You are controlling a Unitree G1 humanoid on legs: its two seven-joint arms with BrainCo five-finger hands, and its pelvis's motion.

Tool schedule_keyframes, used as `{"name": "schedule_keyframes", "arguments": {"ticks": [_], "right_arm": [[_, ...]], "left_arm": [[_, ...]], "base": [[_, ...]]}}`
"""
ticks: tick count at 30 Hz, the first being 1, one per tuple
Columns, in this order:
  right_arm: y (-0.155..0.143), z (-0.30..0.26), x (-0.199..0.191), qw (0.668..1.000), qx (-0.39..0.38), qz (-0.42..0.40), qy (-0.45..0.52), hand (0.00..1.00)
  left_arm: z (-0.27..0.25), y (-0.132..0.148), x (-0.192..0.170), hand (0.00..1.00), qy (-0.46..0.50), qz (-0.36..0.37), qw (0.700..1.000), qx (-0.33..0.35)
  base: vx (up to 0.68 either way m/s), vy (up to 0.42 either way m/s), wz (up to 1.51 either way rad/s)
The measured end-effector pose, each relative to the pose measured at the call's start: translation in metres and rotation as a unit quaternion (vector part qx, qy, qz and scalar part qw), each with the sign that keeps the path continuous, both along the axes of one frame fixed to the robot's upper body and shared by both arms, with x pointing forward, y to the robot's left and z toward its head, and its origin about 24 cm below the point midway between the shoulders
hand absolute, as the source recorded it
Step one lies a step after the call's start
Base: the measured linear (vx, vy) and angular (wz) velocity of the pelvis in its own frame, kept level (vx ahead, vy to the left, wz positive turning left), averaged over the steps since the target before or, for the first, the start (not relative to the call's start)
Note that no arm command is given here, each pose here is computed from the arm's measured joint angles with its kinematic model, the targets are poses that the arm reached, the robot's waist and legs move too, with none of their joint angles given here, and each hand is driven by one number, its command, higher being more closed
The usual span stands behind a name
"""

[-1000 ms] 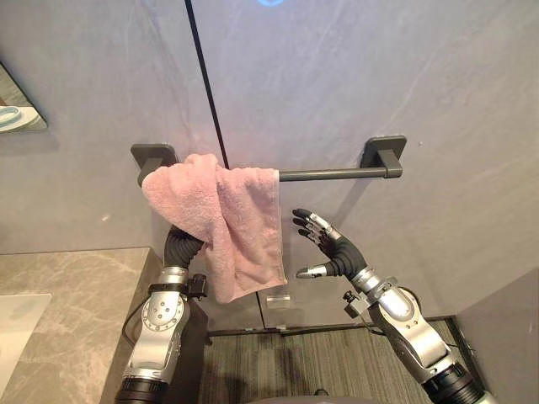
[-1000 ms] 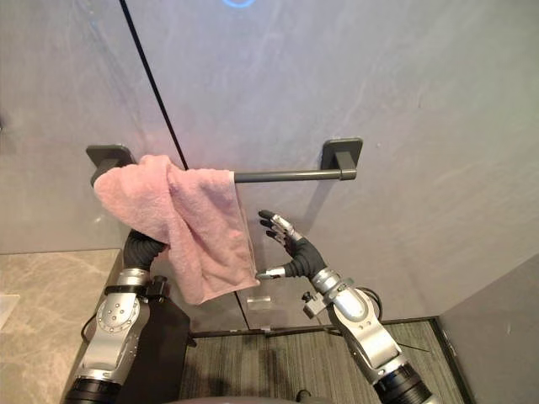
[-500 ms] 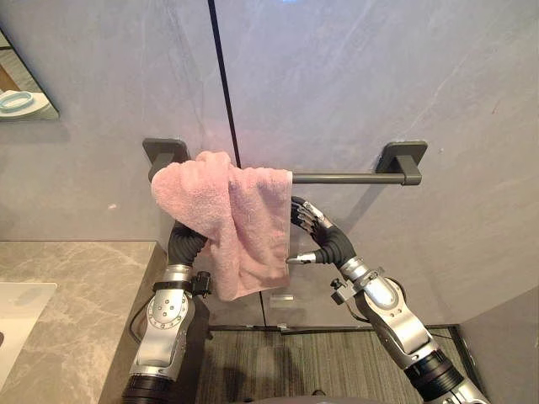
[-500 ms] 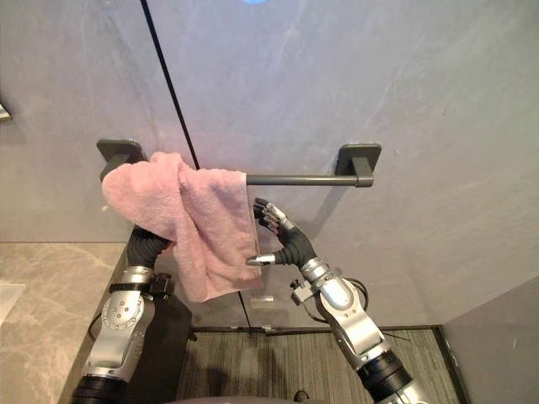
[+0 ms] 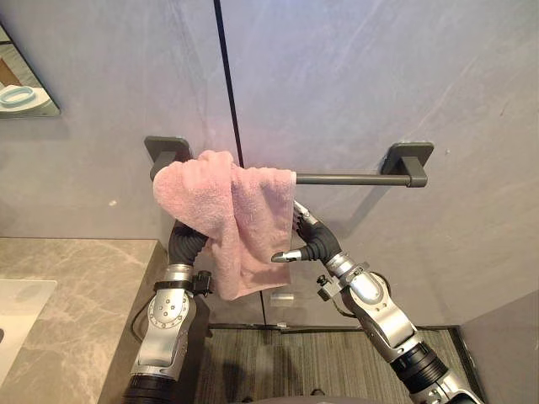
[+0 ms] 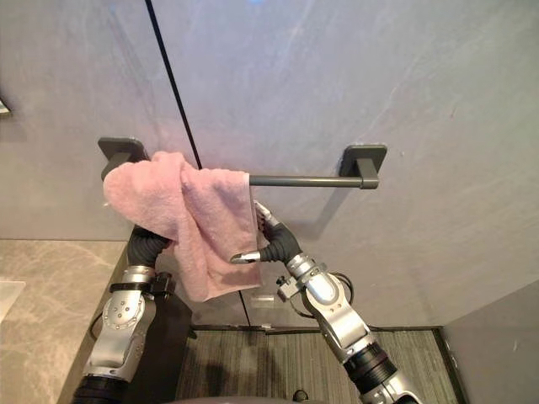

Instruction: Organize washtable

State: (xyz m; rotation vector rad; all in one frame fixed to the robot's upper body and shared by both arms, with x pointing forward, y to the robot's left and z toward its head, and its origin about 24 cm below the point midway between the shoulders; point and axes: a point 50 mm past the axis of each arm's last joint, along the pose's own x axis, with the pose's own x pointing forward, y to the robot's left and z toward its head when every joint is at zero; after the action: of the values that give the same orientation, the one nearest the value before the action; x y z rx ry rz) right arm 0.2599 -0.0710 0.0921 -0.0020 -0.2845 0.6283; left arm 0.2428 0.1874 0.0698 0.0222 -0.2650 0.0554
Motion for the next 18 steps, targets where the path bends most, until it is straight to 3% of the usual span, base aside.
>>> {"name": "schedule_keyframes", "arguments": {"ticks": [18], "right_arm": [[0.012,0.0,0.003,1.0,0.008,0.011,0.005,1.0]], "left_arm": [[-0.001,-0.007,0.001,1.0,0.0,-0.008,1.0,-0.01]], "base": [[-0.01,0.0,0.0]]}}
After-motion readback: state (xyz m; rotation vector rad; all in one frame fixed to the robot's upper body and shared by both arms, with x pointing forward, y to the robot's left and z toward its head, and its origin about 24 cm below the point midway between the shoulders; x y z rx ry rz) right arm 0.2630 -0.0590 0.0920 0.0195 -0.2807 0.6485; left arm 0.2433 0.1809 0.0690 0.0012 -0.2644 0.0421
